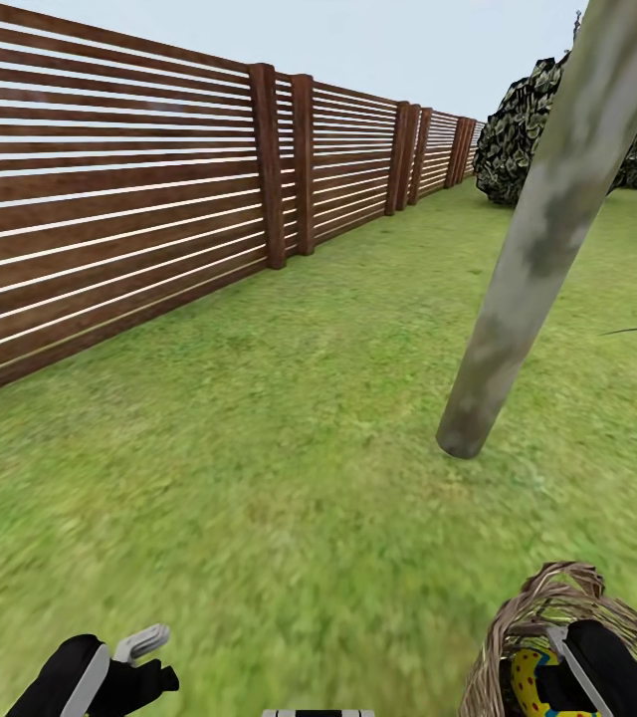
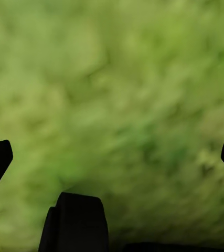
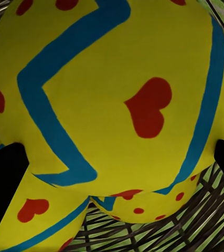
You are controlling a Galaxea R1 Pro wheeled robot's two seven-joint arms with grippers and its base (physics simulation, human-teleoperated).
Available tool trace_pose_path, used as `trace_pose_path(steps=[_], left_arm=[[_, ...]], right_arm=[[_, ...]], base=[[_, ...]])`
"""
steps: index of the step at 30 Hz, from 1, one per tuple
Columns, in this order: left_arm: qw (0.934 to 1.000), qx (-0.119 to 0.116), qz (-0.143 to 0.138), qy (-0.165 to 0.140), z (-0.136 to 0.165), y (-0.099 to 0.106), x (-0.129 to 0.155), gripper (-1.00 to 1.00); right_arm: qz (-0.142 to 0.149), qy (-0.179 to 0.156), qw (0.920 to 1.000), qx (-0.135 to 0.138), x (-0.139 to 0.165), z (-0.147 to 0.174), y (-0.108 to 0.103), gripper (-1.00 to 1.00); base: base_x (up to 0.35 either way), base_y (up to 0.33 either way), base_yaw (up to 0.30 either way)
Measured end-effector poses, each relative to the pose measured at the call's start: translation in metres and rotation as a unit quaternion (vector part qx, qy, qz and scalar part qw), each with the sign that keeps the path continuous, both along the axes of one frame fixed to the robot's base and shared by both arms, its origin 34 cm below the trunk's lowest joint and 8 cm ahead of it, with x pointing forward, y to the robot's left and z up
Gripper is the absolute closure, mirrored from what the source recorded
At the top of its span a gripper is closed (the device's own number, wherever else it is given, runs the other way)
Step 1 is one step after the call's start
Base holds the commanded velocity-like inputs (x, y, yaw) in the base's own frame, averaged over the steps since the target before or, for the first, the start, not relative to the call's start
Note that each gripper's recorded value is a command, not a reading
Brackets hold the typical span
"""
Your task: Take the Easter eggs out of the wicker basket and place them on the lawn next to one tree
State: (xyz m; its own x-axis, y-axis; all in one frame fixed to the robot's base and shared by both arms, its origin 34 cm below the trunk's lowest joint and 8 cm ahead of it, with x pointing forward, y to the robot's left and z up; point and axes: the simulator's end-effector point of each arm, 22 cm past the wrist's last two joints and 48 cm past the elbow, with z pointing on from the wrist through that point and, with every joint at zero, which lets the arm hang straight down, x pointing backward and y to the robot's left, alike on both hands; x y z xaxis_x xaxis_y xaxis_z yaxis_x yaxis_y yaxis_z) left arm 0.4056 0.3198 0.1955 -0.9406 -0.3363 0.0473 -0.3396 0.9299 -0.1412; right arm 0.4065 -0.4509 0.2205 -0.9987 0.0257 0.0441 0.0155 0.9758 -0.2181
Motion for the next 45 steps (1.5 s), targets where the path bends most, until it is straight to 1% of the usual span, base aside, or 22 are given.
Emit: trace_pose_path(steps=[15,17,18,23,27,31,41,44,45], left_arm=[[1.0000,0.000,0.000,0.000,0.000,0.000,0.000,-1.00],[1.0000,-0.003,0.000,0.001,-0.001,-0.004,-0.001,-1.00],[0.9999,-0.007,0.000,0.008,-0.004,-0.010,-0.006,-1.00],[0.9999,-0.009,0.000,0.010,-0.005,-0.012,-0.008,-1.00],[0.9999,-0.011,-0.001,0.002,0.000,-0.015,-0.003,-1.00],[0.9999,-0.011,-0.001,0.002,0.000,-0.016,-0.003,-1.00],[0.9998,-0.011,-0.001,-0.018,0.014,-0.016,0.008,-1.00],[0.9997,-0.011,-0.001,-0.022,0.018,-0.016,0.011,-1.00],[0.9997,-0.012,-0.001,-0.019,0.017,-0.016,0.008,-1.00]], right_arm=[[0.002,0.001,1.0000,-0.001,0.000,0.000,0.000,1.00],[0.004,0.000,1.0000,-0.002,0.000,-0.001,0.000,1.00],[-0.002,-0.004,1.0000,0.003,0.001,0.000,-0.001,1.00],[-0.001,-0.001,1.0000,0.002,0.000,-0.001,0.000,1.00],[-0.003,-0.005,1.0000,0.005,0.001,0.002,0.003,1.00],[-0.003,-0.004,1.0000,0.005,0.000,0.002,0.004,1.00],[-0.002,-0.023,0.9997,0.005,0.010,0.016,0.005,1.00],[-0.002,-0.028,0.9996,0.005,0.013,0.020,0.005,1.00],[-0.002,-0.030,0.9995,0.005,0.014,0.021,0.005,1.00]], base=[[0.000,0.000,0.000],[0.000,0.000,0.000],[0.000,0.000,0.000],[0.000,0.000,0.000],[0.000,0.000,0.000],[0.000,0.000,0.000],[-0.001,0.000,0.000],[-0.212,-0.015,0.000],[-0.309,-0.104,0.000]])
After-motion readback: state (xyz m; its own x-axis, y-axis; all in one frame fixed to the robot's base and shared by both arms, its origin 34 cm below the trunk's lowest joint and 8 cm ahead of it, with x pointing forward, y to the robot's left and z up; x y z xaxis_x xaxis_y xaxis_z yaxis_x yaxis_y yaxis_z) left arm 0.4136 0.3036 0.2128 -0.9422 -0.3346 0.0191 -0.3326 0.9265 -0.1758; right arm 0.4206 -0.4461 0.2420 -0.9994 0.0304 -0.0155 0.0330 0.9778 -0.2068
